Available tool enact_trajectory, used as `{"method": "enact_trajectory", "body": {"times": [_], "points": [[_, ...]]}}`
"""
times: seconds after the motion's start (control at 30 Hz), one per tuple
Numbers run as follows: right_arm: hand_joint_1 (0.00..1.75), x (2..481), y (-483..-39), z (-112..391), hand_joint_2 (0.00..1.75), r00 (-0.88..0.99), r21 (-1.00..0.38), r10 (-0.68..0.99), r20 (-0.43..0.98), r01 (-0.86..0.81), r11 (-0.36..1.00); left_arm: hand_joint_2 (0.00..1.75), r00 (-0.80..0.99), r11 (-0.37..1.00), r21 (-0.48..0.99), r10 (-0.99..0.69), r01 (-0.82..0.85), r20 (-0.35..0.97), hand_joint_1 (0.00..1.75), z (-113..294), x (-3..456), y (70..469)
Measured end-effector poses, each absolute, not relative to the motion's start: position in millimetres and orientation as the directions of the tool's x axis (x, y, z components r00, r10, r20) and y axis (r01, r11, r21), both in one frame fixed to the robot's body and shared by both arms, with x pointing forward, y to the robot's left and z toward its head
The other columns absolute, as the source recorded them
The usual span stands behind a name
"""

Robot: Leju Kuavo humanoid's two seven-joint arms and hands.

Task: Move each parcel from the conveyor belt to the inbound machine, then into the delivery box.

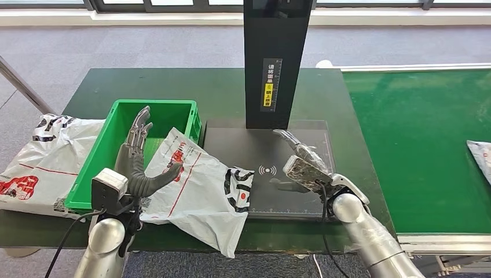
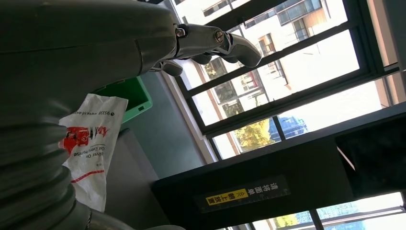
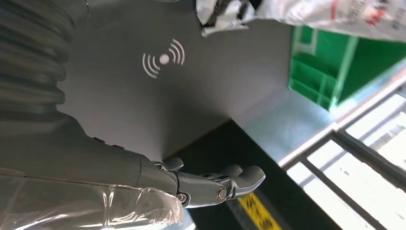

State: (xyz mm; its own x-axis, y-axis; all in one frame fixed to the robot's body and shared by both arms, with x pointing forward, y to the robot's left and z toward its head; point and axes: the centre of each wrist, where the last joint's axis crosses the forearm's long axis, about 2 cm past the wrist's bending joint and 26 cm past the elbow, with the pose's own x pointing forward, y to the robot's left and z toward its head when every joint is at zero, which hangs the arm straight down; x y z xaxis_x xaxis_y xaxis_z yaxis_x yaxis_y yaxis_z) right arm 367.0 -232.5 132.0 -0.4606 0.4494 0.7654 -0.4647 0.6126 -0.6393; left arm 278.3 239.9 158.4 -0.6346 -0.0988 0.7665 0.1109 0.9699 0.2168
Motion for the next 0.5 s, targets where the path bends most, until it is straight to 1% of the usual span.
{"method": "enact_trajectory", "body": {"times": [0.27, 0.5], "points": [[0.00, 372.2, -196.7, 119.7, 1.75, -0.486, -0.702, 0.511, 0.709, -0.557, 0.444, 1.75, -0.633, 0.972, 0.211, -0.099, 0.103, 0.768, 0.00, 161.8, 284.4, 243.6], [0.00, 372.5, -180.6, 117.1, 1.75, -0.503, -0.720, 0.529, 0.683, -0.583, 0.376, 1.75, -0.638, 0.972, 0.213, -0.101, 0.102, 0.763, 0.00, 166.2, 289.0, 243.6]]}}
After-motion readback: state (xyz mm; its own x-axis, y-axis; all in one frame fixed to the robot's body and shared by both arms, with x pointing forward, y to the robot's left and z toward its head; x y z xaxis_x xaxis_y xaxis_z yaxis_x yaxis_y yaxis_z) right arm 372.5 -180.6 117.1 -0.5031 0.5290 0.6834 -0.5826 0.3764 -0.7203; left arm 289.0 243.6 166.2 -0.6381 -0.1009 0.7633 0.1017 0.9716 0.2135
